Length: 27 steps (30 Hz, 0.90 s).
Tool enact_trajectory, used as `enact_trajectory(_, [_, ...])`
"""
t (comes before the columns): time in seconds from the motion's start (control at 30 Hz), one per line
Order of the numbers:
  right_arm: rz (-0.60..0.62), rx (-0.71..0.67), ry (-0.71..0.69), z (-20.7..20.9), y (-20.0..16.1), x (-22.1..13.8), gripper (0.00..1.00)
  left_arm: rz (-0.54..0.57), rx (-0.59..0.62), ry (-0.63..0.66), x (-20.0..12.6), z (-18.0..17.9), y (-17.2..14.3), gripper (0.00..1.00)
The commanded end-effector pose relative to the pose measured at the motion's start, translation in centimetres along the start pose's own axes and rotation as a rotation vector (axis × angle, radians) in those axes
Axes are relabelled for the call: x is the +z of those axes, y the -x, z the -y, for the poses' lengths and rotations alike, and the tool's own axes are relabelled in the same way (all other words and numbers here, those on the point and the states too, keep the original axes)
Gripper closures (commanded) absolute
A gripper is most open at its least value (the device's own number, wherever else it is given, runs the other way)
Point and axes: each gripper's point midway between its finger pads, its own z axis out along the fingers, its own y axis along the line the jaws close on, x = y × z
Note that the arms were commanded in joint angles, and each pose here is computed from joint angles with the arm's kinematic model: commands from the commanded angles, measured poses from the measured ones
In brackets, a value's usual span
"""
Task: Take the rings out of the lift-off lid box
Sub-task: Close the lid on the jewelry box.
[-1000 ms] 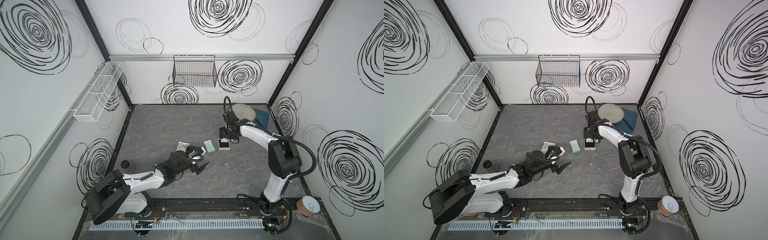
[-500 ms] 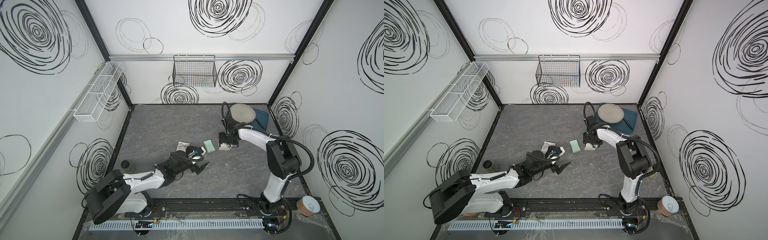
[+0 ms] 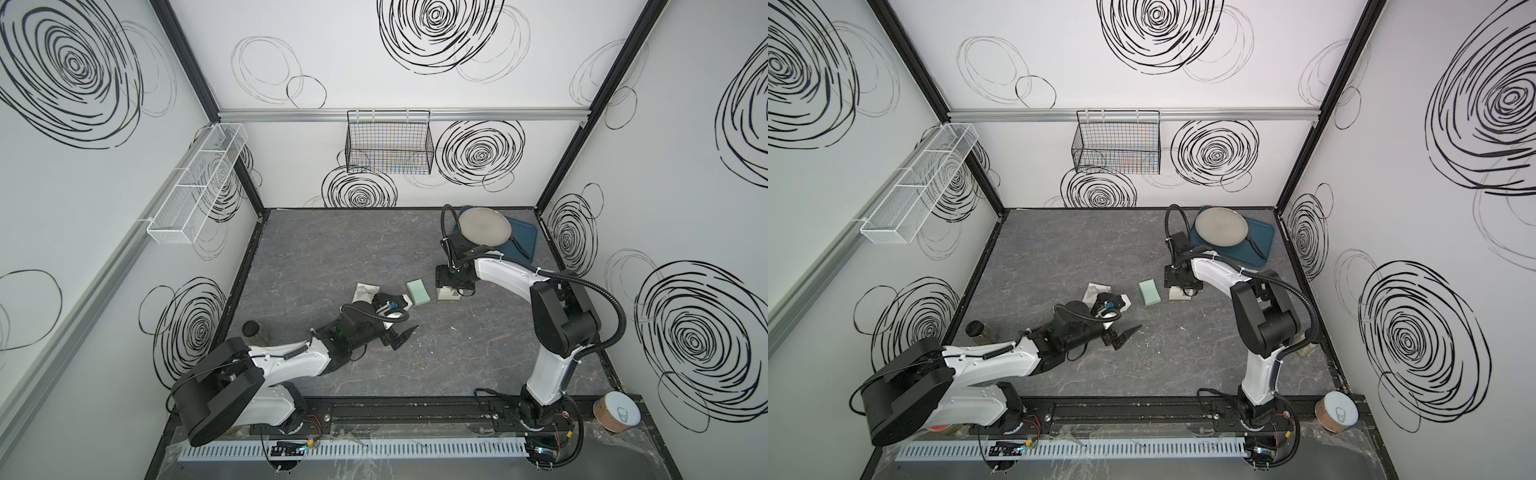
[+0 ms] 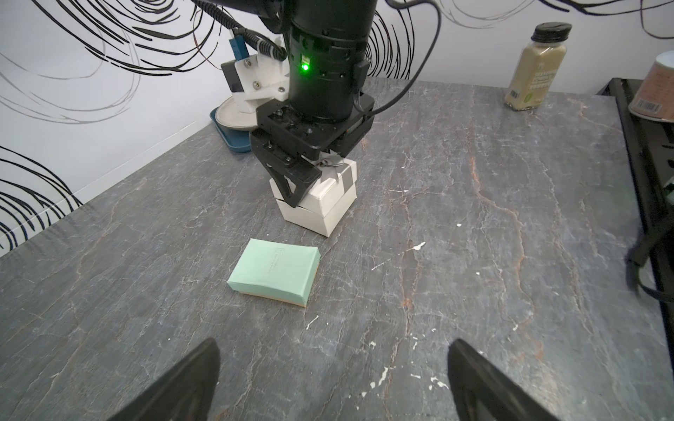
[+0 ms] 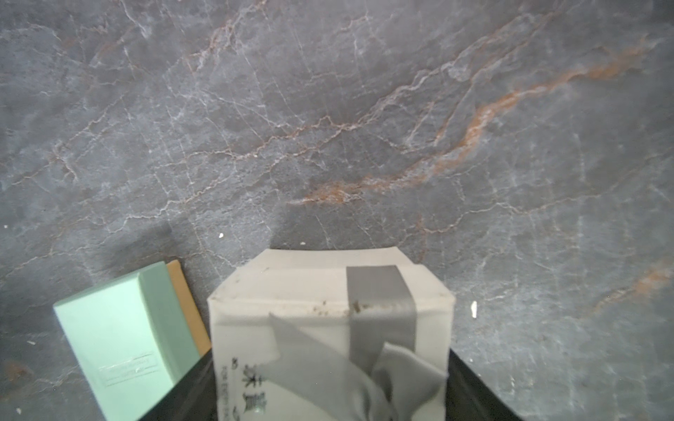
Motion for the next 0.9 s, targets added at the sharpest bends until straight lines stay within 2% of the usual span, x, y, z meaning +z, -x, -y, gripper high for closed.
enact_trajectory(0.0, [-0.017, -0.004, -0.015, -0.08, -0.28, 0.68, 0.23, 0.036, 0.022, -0.004, 0.35, -0.03, 1.32, 0.00])
enact_trajectory(0.87, [-0.007, -0.051, -0.032, -0.56, 0.24, 0.54, 0.20, 0.023, 0.022, -0.012, 0.62, 0.11, 1.06, 0.00])
